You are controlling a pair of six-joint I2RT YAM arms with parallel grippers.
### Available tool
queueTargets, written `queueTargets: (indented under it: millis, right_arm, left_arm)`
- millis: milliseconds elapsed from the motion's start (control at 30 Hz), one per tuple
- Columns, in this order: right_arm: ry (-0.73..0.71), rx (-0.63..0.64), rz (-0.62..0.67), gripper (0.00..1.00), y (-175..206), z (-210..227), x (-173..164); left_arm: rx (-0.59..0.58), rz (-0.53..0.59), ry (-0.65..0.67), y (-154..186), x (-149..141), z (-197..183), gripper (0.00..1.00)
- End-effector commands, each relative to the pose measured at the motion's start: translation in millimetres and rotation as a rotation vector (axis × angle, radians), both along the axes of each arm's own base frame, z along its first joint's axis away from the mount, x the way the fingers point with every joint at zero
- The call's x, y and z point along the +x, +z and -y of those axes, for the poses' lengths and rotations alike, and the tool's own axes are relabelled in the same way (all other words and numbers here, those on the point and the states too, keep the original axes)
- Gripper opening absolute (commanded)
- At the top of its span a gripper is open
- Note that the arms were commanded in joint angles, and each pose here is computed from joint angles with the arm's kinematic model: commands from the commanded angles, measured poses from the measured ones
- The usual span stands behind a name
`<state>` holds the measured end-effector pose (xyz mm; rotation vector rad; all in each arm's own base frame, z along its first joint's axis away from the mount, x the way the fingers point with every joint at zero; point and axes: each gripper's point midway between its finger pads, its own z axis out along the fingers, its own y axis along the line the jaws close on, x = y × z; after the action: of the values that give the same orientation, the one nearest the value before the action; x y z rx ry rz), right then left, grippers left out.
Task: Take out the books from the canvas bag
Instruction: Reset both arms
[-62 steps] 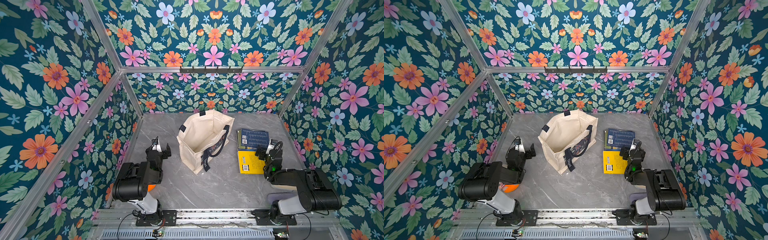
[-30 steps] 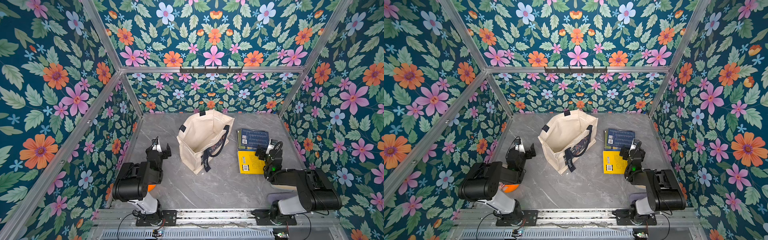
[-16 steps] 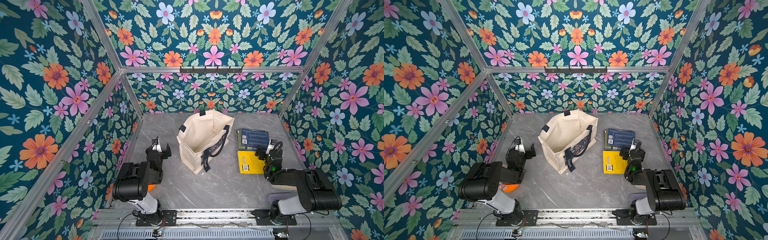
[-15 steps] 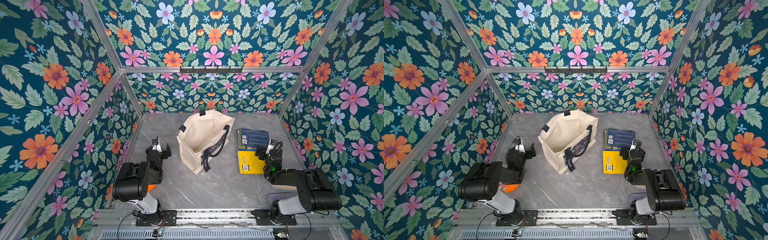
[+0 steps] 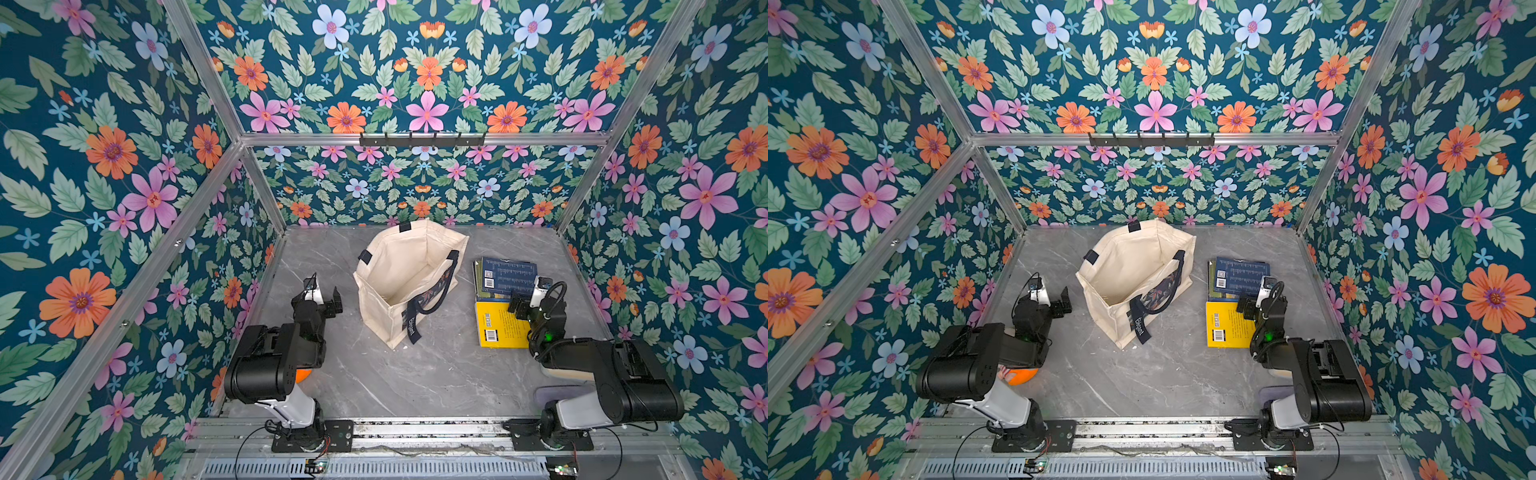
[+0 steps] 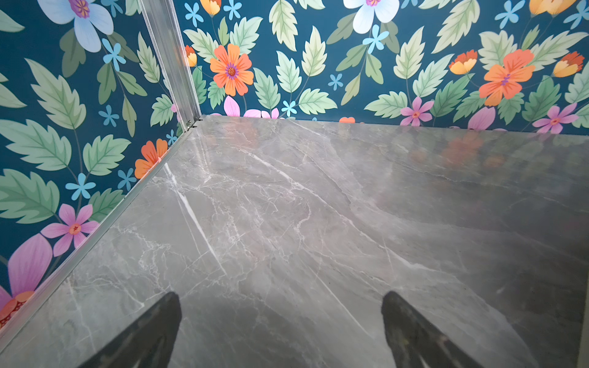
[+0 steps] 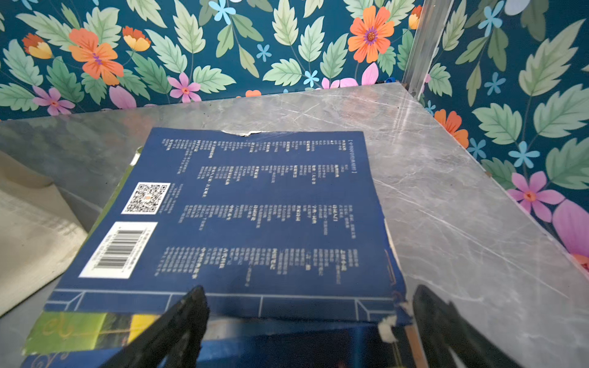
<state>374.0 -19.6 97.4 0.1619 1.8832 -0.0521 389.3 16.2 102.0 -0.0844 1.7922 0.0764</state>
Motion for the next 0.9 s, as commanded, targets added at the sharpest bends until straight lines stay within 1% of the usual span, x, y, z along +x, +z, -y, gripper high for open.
queueTargets:
  millis: [0, 100, 167, 300, 867]
  right_arm:
    - [0.095, 0.003, 0.008, 0.99, 2.9, -15.6, 1.7]
    - [0.112, 0.002, 0.013, 0.99, 3.1, -18.1, 1.3]
    - [0.053, 0.010, 0.001, 0.99, 1.8, -8.3, 2.4]
    - [0.106, 0.008, 0.005, 0.99, 2.2, -16.7, 1.7]
    - [0.104, 0.009, 0.008, 0.99, 2.7, -16.1, 2.0]
  left_arm:
    - [0.011, 0.027, -0.001, 6.9, 1.2, -0.2, 1.00]
    - [0.010, 0.027, -0.001, 6.8, 1.2, -0.2, 1.00]
    - [0.012, 0.026, 0.000, 6.5, 1.0, -0.5, 1.00]
    - [0.011, 0.026, -0.001, 6.7, 1.2, -0.5, 1.00]
    - [0.011, 0.026, -0.001, 6.5, 1.0, -0.2, 1.00]
